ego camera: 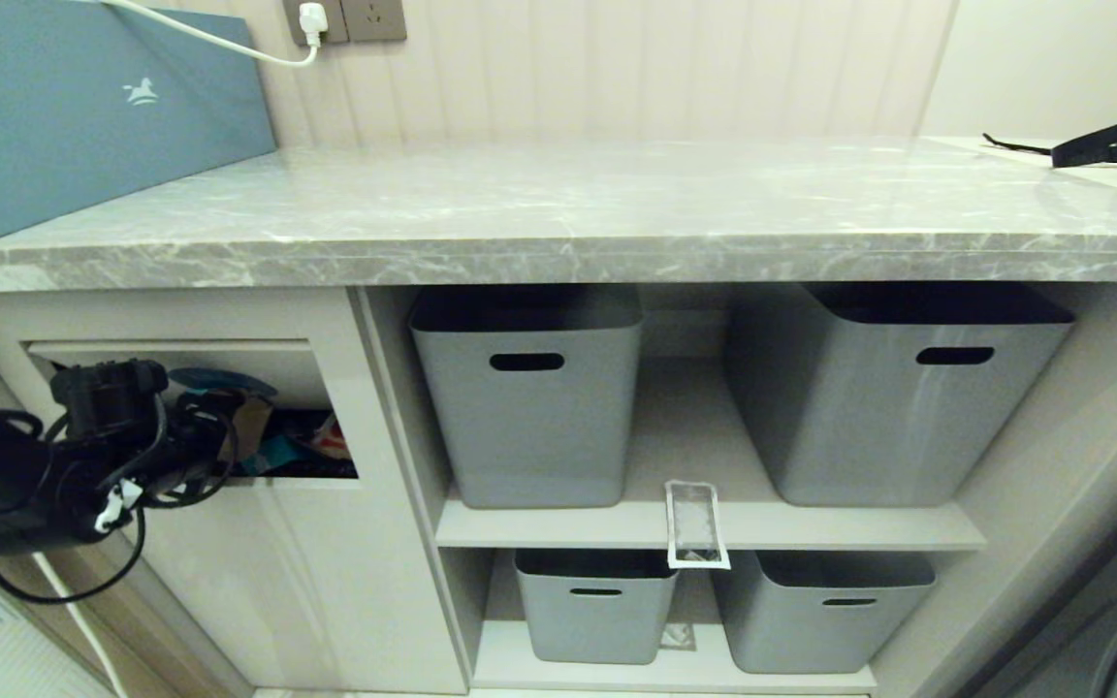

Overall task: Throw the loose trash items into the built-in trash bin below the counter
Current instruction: Put the garbage in the trash can

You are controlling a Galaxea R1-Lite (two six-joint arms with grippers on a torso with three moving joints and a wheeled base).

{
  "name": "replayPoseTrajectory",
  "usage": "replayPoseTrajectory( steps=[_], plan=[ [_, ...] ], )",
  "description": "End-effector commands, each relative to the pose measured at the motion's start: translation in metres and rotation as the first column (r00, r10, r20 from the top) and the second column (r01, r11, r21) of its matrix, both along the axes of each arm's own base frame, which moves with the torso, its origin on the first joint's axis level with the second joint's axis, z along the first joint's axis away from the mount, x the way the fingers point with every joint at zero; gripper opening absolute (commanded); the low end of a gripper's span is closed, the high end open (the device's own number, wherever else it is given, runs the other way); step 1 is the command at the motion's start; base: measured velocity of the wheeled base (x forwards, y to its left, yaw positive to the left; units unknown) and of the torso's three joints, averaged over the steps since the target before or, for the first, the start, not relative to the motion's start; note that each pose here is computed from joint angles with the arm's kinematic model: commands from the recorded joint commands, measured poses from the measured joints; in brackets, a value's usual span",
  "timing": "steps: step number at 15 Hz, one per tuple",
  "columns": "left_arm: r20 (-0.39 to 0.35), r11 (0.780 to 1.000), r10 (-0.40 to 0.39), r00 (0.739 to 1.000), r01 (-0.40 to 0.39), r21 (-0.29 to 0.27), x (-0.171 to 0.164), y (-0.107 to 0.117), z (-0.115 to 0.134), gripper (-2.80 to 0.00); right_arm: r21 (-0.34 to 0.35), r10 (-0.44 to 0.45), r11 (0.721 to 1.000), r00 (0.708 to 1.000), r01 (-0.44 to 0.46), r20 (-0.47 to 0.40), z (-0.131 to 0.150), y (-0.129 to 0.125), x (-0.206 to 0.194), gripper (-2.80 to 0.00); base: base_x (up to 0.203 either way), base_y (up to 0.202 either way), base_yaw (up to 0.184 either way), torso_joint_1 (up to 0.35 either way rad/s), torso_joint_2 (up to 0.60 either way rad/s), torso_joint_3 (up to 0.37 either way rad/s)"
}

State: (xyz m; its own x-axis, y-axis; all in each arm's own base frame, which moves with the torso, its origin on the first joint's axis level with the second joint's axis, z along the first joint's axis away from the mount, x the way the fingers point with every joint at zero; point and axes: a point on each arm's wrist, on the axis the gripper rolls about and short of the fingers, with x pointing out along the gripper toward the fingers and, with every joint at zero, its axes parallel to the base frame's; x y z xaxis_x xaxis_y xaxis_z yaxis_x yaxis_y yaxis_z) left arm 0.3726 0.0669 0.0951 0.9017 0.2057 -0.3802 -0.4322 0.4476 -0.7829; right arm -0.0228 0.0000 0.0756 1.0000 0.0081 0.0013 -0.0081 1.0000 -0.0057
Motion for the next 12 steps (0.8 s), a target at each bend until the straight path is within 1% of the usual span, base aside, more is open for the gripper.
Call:
replayPoseTrajectory(
  steps=[1,2,3,4,5,6,10,12],
  plan=[
    [-0.033,1.000,-0.017,0.999,0.017,0.001,-0.015,-0.009,-0.002,0.00,0.000,0.001,1.000,1.000,-0.001,0.002,0.000,0.000,0.000,-2.80,0.000,0.000,0.000,0.000,0.00,0.000],
    [-0.062,0.999,-0.031,0.998,0.032,0.026,-0.019,-0.010,-0.007,0.00,0.000,0.001,1.000,1.000,-0.001,0.002,0.000,0.000,0.000,-2.80,0.000,0.000,0.000,0.000,0.00,0.000],
    [-0.082,0.998,-0.026,0.996,0.030,0.054,-0.019,-0.010,-0.012,0.00,0.000,0.001,1.000,1.000,-0.001,0.001,0.000,0.000,0.000,-2.80,0.000,0.000,0.000,0.000,0.00,0.000],
    [-0.092,0.997,-0.010,0.996,0.017,0.081,-0.018,-0.008,-0.013,0.00,0.000,0.001,1.000,1.000,-0.001,0.002,0.000,0.000,0.000,-2.80,0.000,0.000,0.000,0.000,0.00,0.000],
    [-0.094,0.993,-0.004,0.996,0.015,0.116,-0.016,-0.007,-0.013,0.00,0.000,0.001,1.000,1.000,-0.001,0.001,0.000,0.000,0.000,-2.80,0.000,0.000,0.000,0.000,0.00,0.000],
    [-0.090,0.990,-0.004,0.996,0.016,0.137,-0.013,-0.006,-0.012,0.00,0.000,0.001,1.000,1.000,-0.001,0.002,0.000,0.000,0.000,-2.80,0.000,0.000,0.000,0.000,0.00,0.000],
    [-0.070,0.990,0.004,0.998,0.006,0.144,0.007,0.000,-0.014,0.00,0.000,0.001,1.000,1.000,-0.001,0.002,0.000,0.000,0.000,-2.80,0.000,0.000,0.000,0.000,0.00,0.000],
    [-0.095,0.990,0.020,0.995,-0.006,0.144,0.018,0.005,-0.017,0.00,0.000,0.001,1.000,1.000,-0.001,0.002,0.000,0.000,0.000,-2.80,0.000,0.000,0.000,0.000,0.00,0.000]
  ],
)
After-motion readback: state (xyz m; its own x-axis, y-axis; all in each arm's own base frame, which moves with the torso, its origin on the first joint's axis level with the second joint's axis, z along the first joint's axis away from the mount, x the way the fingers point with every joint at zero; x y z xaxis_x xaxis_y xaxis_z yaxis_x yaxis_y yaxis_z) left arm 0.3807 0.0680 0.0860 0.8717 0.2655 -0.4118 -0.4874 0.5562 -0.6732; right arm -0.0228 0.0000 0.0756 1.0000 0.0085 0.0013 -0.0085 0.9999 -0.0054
